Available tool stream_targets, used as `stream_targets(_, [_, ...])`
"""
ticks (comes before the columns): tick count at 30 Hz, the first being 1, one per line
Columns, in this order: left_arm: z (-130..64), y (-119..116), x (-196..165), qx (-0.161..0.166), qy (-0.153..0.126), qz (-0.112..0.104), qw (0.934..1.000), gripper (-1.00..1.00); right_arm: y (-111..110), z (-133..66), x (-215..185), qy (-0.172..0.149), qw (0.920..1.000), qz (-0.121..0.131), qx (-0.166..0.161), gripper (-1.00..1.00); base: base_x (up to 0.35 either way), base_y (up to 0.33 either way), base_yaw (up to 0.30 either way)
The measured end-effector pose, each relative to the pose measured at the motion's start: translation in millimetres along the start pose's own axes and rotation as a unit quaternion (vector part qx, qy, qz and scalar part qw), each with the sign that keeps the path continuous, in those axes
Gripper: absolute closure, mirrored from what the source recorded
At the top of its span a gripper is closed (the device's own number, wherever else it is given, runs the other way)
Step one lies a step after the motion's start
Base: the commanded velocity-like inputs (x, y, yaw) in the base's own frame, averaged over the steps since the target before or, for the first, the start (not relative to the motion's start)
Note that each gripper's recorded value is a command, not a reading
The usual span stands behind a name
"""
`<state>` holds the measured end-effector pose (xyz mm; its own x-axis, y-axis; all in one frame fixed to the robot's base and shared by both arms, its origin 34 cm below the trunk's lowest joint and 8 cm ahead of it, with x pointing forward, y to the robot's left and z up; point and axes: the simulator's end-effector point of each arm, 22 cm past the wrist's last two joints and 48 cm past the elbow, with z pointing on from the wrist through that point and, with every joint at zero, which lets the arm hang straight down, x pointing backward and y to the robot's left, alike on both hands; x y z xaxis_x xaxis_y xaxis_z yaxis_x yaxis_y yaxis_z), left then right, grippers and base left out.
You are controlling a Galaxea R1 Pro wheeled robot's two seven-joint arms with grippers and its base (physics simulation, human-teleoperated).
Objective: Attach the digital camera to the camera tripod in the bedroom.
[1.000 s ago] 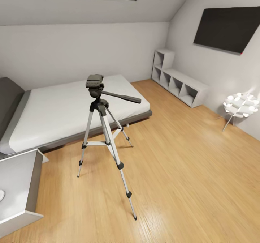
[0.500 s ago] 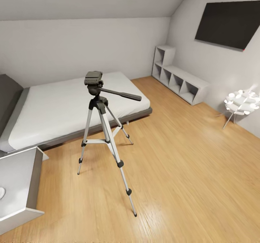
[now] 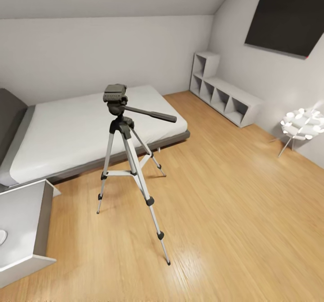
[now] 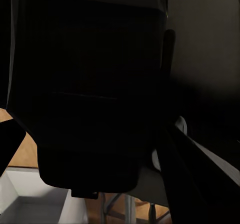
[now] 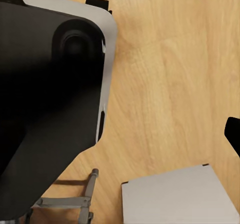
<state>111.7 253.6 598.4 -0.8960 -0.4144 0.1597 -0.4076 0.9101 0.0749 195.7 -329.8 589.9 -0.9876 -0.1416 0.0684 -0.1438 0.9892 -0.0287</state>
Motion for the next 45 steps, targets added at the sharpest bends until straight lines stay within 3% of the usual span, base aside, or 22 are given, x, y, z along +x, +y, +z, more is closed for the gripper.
stream_targets(45, [1.5, 1, 13, -0.003, 0.016, -0.005, 0.9998, 1.0, 2, 2.6, 7, 0.007, 1.0, -0.002, -0.002, -1.0, 0.0, 0.0, 0.0])
